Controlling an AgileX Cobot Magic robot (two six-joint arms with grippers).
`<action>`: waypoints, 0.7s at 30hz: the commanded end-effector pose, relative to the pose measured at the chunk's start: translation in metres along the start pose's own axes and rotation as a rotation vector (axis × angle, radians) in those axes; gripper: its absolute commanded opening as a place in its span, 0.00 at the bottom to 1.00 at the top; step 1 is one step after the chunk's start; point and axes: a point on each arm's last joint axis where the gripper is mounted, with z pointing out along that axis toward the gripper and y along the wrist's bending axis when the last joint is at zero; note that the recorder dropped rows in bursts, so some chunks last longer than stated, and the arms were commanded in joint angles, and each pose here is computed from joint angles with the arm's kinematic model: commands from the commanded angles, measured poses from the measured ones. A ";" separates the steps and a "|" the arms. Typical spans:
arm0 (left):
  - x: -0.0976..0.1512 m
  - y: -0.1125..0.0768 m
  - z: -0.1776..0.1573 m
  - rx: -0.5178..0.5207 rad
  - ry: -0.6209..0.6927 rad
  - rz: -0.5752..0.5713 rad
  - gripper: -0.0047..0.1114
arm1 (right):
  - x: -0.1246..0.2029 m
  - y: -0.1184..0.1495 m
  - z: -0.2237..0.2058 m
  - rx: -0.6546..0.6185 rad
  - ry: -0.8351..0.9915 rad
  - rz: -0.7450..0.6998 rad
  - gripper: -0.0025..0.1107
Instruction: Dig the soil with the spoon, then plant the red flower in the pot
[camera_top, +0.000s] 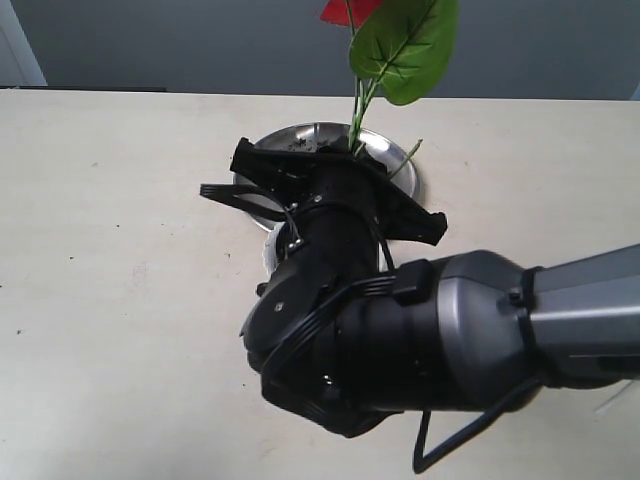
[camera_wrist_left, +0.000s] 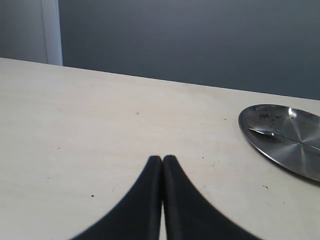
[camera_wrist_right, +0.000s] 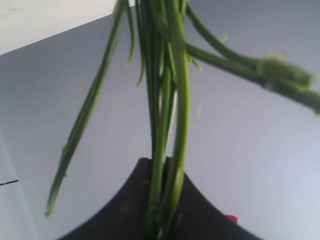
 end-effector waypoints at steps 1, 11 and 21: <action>-0.001 0.000 0.000 -0.002 -0.018 0.000 0.04 | 0.006 0.001 0.001 0.000 0.031 -0.018 0.03; -0.001 0.000 0.000 -0.002 -0.018 0.000 0.04 | 0.010 0.003 0.008 -0.008 0.047 -0.038 0.03; -0.001 0.000 0.000 -0.002 -0.018 0.000 0.04 | 0.012 0.009 0.018 -0.040 0.055 -0.037 0.03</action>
